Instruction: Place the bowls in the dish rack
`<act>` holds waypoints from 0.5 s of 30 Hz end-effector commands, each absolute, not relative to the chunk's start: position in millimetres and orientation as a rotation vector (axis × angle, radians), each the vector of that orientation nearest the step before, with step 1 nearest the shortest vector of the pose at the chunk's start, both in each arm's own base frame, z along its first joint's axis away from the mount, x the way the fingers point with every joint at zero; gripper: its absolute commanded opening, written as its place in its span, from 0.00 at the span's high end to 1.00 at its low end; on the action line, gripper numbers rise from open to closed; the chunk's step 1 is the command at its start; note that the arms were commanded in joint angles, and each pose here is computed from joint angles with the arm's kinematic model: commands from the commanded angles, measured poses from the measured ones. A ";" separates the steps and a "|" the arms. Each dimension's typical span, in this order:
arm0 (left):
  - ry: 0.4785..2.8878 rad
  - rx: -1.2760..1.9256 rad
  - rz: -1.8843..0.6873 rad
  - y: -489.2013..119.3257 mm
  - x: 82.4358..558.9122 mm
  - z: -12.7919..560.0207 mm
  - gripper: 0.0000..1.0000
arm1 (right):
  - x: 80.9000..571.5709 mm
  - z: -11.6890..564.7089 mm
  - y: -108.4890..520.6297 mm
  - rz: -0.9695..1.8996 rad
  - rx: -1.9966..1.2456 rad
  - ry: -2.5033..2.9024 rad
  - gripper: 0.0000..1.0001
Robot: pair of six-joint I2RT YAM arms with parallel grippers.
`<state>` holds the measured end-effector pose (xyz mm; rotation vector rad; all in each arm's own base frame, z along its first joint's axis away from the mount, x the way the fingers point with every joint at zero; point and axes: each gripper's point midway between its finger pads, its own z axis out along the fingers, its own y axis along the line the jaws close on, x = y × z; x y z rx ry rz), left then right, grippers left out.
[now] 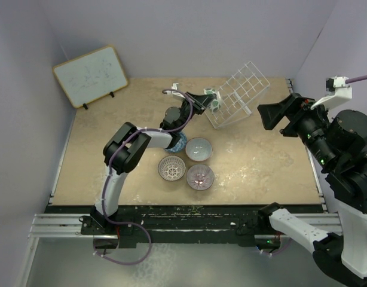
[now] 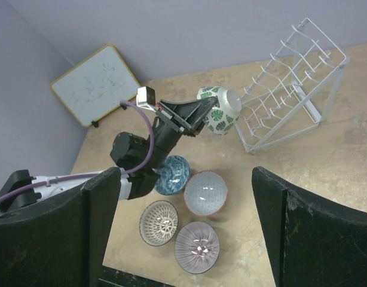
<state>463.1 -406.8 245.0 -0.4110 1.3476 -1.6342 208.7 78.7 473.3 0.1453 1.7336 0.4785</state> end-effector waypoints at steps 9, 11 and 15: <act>1.268 -0.330 -1.782 -404.4 467.3 270.7 1.00 | 216.9 471.7 81.6 0.471 0.134 1.727 0.07; 1.263 -0.329 -1.781 -404.2 467.5 272.0 1.00 | 217.0 471.9 82.0 0.472 0.132 1.727 0.07; 1.254 -0.337 -1.776 -406.2 469.5 273.9 1.00 | 216.3 472.9 82.1 0.477 0.134 1.725 0.07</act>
